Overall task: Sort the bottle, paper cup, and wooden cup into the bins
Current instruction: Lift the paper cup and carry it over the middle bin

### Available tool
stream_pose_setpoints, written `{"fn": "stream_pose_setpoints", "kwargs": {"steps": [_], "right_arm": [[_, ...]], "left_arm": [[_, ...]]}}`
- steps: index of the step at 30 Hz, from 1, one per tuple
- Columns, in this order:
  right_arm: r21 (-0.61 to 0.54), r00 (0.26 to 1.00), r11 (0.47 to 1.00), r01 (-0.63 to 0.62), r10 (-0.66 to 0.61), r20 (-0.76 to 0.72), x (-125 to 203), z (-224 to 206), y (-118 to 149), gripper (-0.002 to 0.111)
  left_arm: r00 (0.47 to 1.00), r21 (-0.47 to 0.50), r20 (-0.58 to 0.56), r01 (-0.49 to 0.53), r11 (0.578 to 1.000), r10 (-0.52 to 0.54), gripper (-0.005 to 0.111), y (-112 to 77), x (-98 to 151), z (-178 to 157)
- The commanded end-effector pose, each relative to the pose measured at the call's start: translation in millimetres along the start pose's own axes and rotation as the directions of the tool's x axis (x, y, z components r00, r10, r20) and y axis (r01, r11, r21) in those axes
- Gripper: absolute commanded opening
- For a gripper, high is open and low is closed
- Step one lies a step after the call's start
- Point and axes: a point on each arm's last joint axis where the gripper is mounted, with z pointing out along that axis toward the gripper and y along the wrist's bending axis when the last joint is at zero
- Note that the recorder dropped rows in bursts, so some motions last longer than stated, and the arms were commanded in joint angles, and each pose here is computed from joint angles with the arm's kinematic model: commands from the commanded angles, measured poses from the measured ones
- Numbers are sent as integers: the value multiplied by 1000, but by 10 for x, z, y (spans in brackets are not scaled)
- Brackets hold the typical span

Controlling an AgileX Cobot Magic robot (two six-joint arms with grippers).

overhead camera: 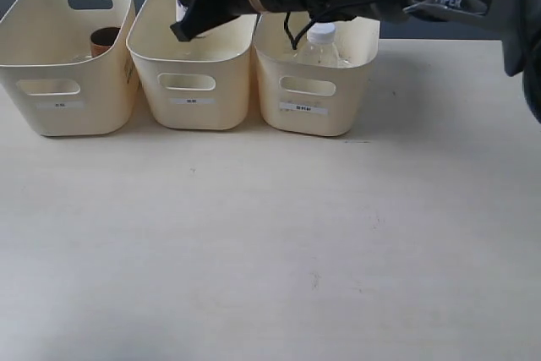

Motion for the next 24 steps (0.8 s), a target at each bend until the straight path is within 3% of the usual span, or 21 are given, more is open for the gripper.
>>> {"fn": "stream_pose_setpoints", "kwargs": {"steps": [1,24], "right_arm": [[23,999,1000,-12,13,-43,203,110,-27,0],[-17,995,997,-76,75,-64,330,185,26,1]], "left_arm": [[1000,2,12,0,1000,0,0,-1,-15,1],[1000,2,12,0,1000,0,0,-1,-15,1]]}}
